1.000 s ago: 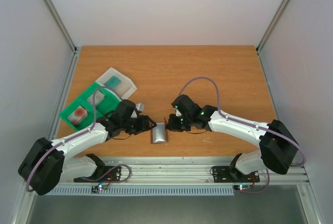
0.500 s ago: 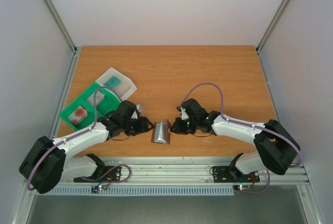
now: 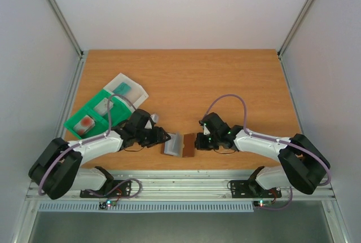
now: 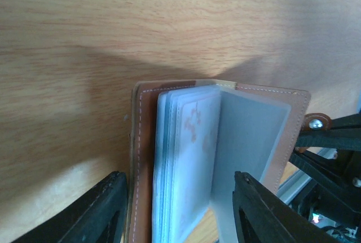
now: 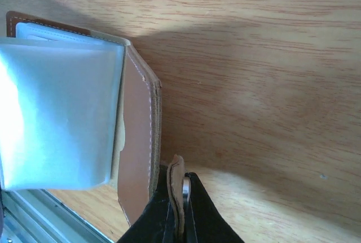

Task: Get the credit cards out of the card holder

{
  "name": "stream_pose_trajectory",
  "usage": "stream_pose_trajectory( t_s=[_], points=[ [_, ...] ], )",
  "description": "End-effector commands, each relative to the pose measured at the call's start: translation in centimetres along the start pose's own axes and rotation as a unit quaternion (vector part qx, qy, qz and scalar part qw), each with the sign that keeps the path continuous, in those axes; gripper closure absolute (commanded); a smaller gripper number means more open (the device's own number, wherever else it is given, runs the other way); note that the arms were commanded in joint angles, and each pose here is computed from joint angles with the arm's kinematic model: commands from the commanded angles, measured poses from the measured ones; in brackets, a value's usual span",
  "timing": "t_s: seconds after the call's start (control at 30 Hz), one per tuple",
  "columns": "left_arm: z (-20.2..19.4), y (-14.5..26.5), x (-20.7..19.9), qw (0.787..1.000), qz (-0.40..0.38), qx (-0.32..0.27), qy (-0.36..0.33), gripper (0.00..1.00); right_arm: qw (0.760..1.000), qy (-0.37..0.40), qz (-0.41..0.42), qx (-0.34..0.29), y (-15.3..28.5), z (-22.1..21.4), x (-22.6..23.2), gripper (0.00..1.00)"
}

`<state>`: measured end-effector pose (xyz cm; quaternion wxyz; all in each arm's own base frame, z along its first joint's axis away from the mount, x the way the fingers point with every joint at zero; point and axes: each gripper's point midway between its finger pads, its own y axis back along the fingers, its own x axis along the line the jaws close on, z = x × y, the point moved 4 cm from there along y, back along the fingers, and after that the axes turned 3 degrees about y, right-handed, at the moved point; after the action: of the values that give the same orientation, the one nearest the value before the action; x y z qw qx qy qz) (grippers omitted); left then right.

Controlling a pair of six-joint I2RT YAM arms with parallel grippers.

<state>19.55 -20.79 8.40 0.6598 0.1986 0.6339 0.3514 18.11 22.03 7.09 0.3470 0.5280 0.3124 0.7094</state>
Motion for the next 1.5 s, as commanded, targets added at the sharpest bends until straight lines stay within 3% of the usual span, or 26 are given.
stream_pose_trajectory(
  t_s=[0.0, 0.33, 0.63, 0.77, 0.9, 1.07, 1.27, 1.47],
  points=[
    [0.4, -1.0, -0.2, 1.000, -0.020, 0.001, -0.006, 0.48, 0.999, 0.002, -0.040, -0.004, 0.1, -0.4, -1.5, 0.96],
    [0.5, -0.7, 0.2, 1.000, -0.006, -0.008, -0.010, 0.48, 0.998, 0.001, -0.069, -0.006, 0.2, -0.9, -2.7, 0.96],
    [0.4, -2.0, -0.3, 0.999, -0.042, 0.009, 0.000, 0.52, 0.998, 0.000, -0.068, -0.005, 0.2, -0.9, -2.8, 0.96],
    [0.4, -2.3, -0.8, 0.998, -0.063, 0.015, 0.004, 0.61, 0.998, 0.000, -0.069, -0.004, 0.1, -1.0, -2.8, 0.95],
    [0.3, -2.5, -1.1, 0.997, -0.074, 0.018, 0.009, 0.83, 0.998, -0.002, -0.069, -0.001, 0.2, -1.1, -2.8, 0.94],
    [0.1, -2.1, -2.0, 0.996, -0.089, 0.019, 0.004, 0.99, 0.998, -0.004, -0.063, -0.001, 1.7, -1.0, -1.9, 0.86],
    [-0.3, -2.1, -2.4, 0.996, -0.088, 0.019, 0.006, 1.00, 1.000, 0.003, -0.024, 0.009, 4.0, -0.1, 1.1, 0.65],
    [-0.6, -2.2, -2.0, 0.996, -0.087, 0.011, 0.014, 1.00, 1.000, 0.009, 0.023, -0.008, 6.7, 0.6, 4.7, 0.54]
  ],
)
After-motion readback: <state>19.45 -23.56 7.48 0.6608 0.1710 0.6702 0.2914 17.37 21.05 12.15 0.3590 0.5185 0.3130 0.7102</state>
